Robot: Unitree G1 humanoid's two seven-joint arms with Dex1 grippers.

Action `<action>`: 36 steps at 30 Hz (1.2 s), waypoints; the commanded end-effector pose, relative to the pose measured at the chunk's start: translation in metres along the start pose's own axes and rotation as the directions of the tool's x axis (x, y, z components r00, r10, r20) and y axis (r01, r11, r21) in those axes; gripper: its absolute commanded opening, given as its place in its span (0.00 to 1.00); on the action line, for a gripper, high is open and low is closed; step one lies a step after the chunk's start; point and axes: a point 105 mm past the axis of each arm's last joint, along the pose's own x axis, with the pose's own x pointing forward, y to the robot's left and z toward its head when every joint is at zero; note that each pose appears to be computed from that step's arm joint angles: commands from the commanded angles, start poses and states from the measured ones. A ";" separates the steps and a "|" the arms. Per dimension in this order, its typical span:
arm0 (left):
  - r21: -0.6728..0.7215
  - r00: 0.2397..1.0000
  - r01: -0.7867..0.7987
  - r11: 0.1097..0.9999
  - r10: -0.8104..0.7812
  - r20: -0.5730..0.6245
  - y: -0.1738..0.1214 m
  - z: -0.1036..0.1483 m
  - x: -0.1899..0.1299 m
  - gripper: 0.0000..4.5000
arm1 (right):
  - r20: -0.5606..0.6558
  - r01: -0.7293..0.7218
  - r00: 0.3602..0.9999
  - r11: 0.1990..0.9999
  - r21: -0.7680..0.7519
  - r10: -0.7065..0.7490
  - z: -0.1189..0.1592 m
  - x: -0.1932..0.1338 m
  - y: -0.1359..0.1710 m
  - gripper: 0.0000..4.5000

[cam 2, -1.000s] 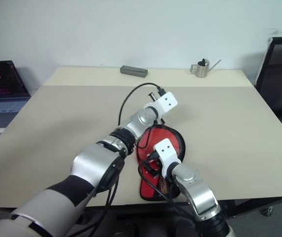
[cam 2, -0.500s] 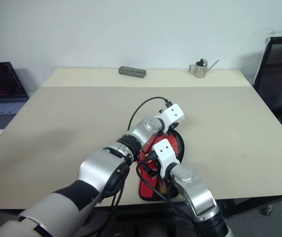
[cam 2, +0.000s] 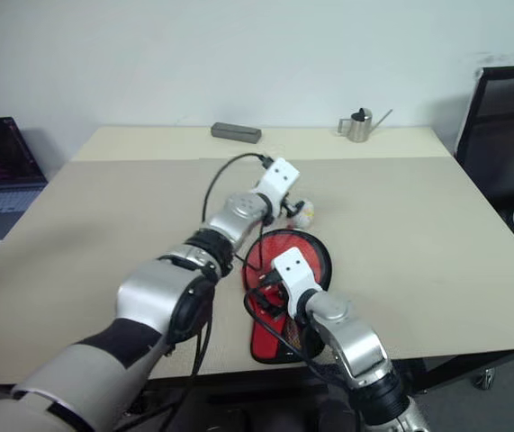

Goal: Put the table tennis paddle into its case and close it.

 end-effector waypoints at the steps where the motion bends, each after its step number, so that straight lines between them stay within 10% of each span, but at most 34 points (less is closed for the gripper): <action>1: -0.051 0.990 -0.042 0.998 0.048 0.129 0.034 0.033 -0.010 0.92 | -0.225 0.001 0.974 0.996 0.087 0.019 -0.063 0.005 -0.005 1.00; 8: -0.024 0.996 -0.009 1.000 0.011 0.088 0.074 -0.004 -0.034 0.92 | -0.221 0.009 0.975 0.997 0.081 0.009 -0.063 0.006 -0.021 1.00; 18: -0.132 0.878 0.459 0.879 -0.426 0.218 0.064 -0.047 -0.089 0.92 | -0.145 -0.002 0.989 0.994 0.113 0.018 -0.039 -0.003 -0.042 1.00; 36: 0.015 0.708 0.651 0.759 -0.614 0.350 -0.014 -0.020 -0.139 0.92 | 0.200 -0.349 0.924 0.933 0.086 0.327 0.077 -0.108 -0.040 1.00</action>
